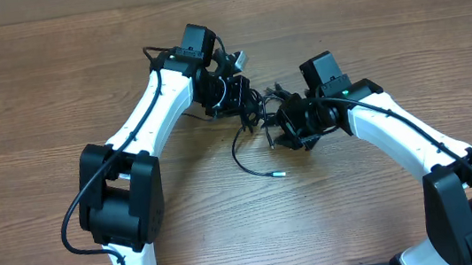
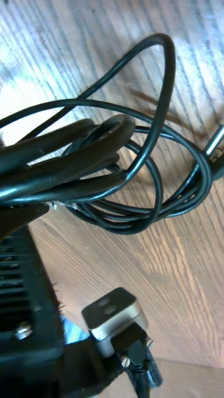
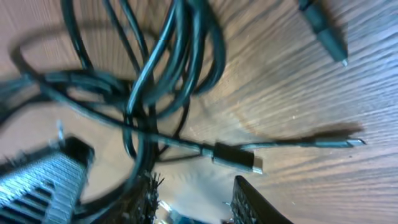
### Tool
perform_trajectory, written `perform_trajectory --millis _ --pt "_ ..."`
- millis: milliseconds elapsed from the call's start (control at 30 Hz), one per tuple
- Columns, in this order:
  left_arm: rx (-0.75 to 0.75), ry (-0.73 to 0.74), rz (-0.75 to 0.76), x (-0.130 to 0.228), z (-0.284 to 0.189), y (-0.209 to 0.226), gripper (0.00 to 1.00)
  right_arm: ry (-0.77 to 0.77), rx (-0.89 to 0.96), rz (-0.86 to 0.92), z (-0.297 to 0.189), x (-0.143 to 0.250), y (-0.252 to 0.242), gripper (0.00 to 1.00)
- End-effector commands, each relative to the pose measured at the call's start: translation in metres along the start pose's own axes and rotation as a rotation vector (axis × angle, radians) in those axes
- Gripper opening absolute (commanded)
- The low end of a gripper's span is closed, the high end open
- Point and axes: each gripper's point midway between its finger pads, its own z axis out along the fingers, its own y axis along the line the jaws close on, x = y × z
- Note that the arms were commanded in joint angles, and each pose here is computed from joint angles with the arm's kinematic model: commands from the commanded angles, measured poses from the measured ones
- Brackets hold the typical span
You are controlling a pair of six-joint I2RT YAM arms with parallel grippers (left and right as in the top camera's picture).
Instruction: Untangle cables
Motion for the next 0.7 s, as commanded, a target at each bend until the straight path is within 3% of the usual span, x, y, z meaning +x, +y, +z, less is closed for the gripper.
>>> perform_trajectory --millis 0,667 --pt "0.016 -0.019 -0.049 -0.005 -0.005 -0.014 0.04 -0.084 -0.027 0.086 0.0 -0.015 0.01 0.37" --pt "0.056 -0.003 -0.049 -0.002 -0.005 -0.022 0.04 -0.169 -0.072 0.165 0.009 -0.013 0.025 0.34"
